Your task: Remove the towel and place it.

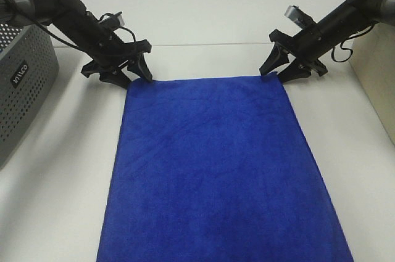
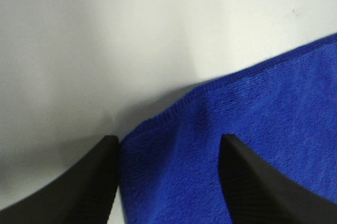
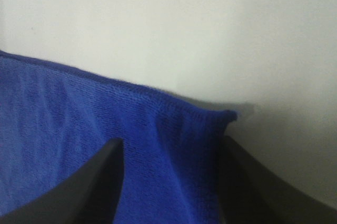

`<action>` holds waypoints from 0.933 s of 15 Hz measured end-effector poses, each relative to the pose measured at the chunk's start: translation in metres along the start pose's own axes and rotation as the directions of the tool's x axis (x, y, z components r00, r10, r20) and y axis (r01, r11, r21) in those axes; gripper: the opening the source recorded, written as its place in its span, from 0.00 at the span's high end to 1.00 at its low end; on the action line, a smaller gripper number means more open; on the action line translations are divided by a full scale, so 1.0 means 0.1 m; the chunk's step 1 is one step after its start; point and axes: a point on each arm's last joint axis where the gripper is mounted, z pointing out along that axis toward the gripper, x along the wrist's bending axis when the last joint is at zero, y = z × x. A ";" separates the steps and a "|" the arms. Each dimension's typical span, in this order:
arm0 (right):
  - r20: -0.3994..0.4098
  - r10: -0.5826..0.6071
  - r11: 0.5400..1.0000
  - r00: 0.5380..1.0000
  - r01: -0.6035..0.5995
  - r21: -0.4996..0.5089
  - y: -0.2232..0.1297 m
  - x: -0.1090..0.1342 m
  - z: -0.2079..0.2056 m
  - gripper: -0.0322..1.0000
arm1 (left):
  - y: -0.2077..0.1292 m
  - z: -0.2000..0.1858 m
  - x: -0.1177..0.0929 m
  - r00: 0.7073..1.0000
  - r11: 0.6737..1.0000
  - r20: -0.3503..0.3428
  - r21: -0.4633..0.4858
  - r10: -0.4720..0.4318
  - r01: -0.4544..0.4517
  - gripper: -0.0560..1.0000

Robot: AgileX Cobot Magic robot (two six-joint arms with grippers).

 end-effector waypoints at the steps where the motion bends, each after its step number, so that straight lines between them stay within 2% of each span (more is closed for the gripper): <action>1: -0.018 0.007 1.000 1.000 -0.007 -0.004 0.00 0.00 0.02 0.46 | 0.00 0.03 -0.05 1.000 1.000 0.004 -0.007 0.006 -0.006 0.45; 5: -0.024 -0.054 0.998 0.998 0.055 0.007 0.00 0.09 0.12 0.54 | -0.03 0.15 -0.20 1.000 1.000 0.019 -0.018 0.024 -0.024 0.52; 7: -0.014 -0.070 0.997 0.997 0.070 0.018 -0.01 0.12 0.16 0.66 | -0.04 0.18 -0.19 1.000 1.000 0.018 -0.014 0.024 -0.024 0.64; 8: -0.002 -0.073 0.997 0.997 0.073 0.026 -0.01 0.10 0.17 0.81 | -0.04 0.20 -0.18 1.000 1.000 0.016 -0.016 0.022 -0.022 0.81; 9: 0.003 -0.074 0.997 0.997 0.074 0.029 -0.02 0.09 0.17 0.89 | -0.04 0.20 -0.18 1.000 0.999 0.015 -0.018 0.027 -0.026 0.90; 10: 0.003 -0.074 0.997 0.997 0.074 0.029 -0.02 0.09 0.17 0.95 | -0.04 0.20 -0.17 0.999 0.999 0.013 -0.018 0.041 -0.041 0.93; 14: 0.003 -0.075 0.997 0.997 0.075 0.029 -0.02 0.09 0.17 0.95 | -0.04 0.20 -0.17 0.999 0.999 0.013 -0.019 0.051 -0.050 0.95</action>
